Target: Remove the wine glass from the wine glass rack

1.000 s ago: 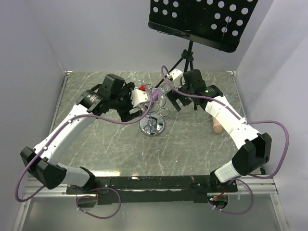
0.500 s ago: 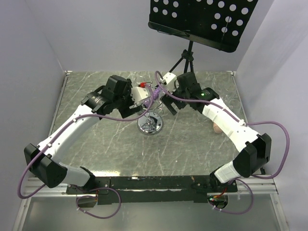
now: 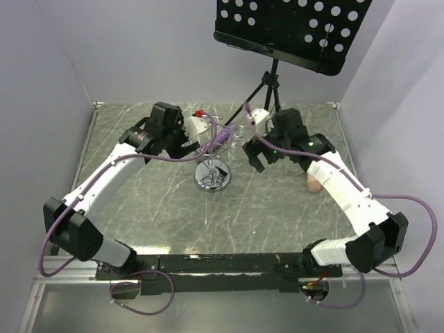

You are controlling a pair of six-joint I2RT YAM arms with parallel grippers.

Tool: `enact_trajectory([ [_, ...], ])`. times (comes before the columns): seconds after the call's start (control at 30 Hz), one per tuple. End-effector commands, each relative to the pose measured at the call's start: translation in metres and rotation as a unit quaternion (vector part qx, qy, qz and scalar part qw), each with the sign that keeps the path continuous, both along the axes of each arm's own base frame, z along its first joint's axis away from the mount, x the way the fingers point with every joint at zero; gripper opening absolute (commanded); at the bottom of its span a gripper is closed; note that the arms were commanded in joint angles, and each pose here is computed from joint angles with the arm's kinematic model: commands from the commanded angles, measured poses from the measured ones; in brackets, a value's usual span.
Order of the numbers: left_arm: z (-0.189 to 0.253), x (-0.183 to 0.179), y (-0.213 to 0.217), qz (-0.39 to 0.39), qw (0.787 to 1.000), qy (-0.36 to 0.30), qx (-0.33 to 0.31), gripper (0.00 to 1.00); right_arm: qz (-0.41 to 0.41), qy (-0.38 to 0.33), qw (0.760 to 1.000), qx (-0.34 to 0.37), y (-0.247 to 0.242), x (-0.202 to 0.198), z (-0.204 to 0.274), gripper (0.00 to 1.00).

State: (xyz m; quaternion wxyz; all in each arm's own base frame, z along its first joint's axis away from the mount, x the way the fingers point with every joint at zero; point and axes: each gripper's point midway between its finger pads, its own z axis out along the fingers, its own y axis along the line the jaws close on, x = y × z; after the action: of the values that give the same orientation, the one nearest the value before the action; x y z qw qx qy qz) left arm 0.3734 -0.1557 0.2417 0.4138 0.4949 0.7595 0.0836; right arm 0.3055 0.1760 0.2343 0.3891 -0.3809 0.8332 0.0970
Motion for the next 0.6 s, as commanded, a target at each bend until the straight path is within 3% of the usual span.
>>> enact_trajectory([
  [0.0, 0.024, -0.008, -0.004, -0.030, 0.999, -0.026, -0.022, 1.00, -0.007, -0.007, 0.992, 0.127, -0.007, 0.003, 0.028, 1.00],
  [0.07, 0.028, -0.017, -0.004, -0.041, 0.998, -0.031, -0.031, 1.00, 0.014, -0.031, 0.984, 0.176, -0.010, 0.004, 0.028, 1.00],
  [0.2, 0.032, -0.041, -0.011, -0.090, 0.993, -0.041, -0.064, 1.00, 0.090, -0.034, 0.978, 0.186, 0.004, -0.006, 0.020, 1.00],
  [0.4, 0.034, -0.053, -0.010, -0.087, 0.991, -0.037, -0.092, 1.00, 0.113, -0.053, 0.967, 0.220, 0.018, 0.004, 0.019, 1.00],
  [0.57, 0.066, -0.068, -0.030, -0.101, 0.974, -0.054, -0.197, 1.00, 0.125, -0.039, 0.967, 0.220, 0.025, 0.021, 0.009, 1.00],
])
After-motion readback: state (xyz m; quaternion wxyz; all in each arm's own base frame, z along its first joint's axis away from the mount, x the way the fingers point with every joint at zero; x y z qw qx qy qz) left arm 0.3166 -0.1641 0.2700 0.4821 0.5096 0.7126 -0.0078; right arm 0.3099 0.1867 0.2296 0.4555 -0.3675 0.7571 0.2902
